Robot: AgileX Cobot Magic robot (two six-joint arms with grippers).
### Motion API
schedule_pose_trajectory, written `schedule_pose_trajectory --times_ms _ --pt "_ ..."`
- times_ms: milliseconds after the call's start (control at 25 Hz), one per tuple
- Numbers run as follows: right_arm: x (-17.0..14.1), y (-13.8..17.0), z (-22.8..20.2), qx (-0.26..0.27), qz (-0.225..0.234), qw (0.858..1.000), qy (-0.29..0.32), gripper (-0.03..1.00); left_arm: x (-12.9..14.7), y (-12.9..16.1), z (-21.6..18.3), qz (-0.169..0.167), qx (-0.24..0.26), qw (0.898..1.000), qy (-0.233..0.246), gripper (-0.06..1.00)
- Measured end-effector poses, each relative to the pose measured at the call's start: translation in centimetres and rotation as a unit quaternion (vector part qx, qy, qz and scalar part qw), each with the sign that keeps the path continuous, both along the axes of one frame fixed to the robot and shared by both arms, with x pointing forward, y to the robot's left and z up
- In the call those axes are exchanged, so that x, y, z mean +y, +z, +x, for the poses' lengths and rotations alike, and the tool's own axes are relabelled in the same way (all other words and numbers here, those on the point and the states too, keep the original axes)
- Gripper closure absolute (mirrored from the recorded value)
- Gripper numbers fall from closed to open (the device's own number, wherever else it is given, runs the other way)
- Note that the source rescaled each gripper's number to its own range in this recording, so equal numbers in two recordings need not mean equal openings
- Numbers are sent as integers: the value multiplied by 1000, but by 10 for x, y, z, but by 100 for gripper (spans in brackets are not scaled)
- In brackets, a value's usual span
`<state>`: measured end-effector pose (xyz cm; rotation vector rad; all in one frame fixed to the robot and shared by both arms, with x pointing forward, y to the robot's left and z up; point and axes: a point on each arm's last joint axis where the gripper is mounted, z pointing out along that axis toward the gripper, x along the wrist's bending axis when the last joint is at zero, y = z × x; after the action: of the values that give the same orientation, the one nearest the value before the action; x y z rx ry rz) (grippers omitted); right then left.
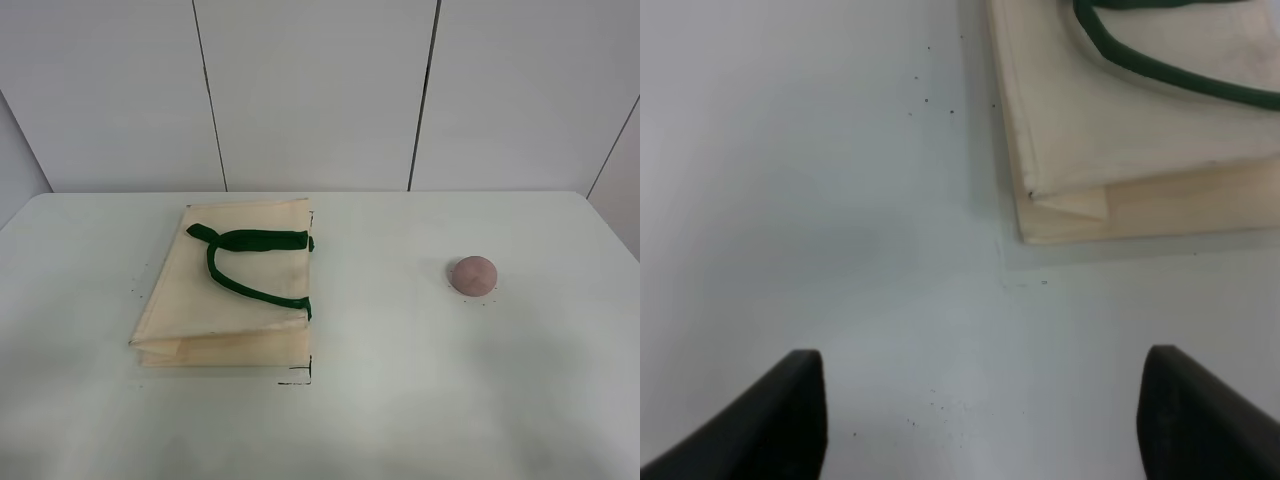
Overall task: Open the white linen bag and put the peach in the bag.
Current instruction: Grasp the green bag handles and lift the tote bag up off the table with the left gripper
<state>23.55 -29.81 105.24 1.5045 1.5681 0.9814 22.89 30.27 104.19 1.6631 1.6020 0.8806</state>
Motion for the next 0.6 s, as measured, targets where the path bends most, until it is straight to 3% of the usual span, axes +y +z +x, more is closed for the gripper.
schedule_pose_trajectory --times_ms 360,600 --pt "0 0 0 0 0 1000 0 -3 0 6 0 0 -8 1000 0 -3" --pt "0 0 0 0 0 1000 0 -3 -1 44 31 1 49 999 0 -6"
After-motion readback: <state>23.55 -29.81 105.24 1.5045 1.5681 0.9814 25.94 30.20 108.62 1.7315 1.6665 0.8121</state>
